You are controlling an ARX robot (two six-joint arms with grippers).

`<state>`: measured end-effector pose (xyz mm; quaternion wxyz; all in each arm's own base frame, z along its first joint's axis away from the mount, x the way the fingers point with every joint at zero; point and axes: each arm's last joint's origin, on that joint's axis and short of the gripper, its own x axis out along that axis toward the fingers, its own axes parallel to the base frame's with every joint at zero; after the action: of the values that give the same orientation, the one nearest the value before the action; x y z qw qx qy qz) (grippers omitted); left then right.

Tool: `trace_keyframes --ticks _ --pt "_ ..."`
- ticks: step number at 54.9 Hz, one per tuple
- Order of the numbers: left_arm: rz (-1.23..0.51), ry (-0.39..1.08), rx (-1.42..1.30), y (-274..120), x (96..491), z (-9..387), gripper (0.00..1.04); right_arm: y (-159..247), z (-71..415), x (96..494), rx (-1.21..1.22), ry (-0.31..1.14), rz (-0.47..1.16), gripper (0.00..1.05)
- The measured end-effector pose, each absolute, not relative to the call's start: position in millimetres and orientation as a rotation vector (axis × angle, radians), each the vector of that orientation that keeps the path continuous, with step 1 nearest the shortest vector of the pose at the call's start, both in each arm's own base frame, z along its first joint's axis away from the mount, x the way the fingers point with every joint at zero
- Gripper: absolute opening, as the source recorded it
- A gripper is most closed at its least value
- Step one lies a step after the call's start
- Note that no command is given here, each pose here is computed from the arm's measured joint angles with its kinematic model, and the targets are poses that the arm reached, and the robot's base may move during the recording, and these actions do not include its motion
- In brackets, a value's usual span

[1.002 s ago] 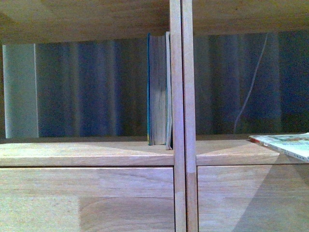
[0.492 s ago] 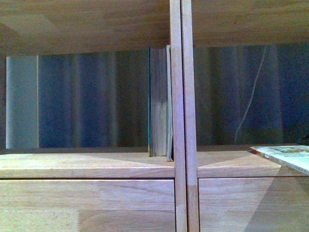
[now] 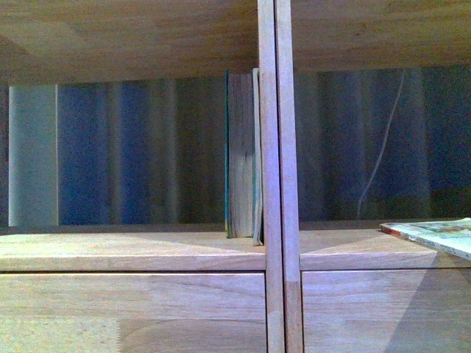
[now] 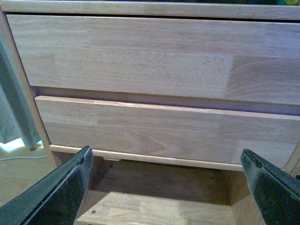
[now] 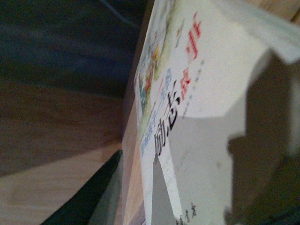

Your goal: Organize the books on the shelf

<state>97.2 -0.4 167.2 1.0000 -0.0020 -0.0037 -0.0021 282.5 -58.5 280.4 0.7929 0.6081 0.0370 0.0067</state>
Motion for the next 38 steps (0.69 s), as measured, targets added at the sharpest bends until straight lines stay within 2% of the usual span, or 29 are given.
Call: trace_keyframes --ticks 12,16,23,30,38 --pt "-0.004 -0.007 -0.004 -0.4 97.2 167.2 0.97 -59.9 277.3 281.0 1.318 0.066 0.007 0.15" --pt "-0.004 -0.007 -0.004 -0.4 97.2 167.2 0.97 -59.6 274.5 280.0 1.325 0.064 0.008 0.08" --pt "-0.021 -0.005 -0.005 -0.6 97.4 167.1 0.97 -59.7 273.6 275.0 1.333 0.054 0.027 0.07" --pt "-0.346 0.075 -0.067 6.7 104.8 170.0 0.97 -64.6 278.3 264.8 1.336 0.026 0.075 0.07" --pt "-0.503 0.068 -0.102 19.5 115.4 181.1 0.97 -74.7 294.5 250.6 1.318 -0.041 0.149 0.07"
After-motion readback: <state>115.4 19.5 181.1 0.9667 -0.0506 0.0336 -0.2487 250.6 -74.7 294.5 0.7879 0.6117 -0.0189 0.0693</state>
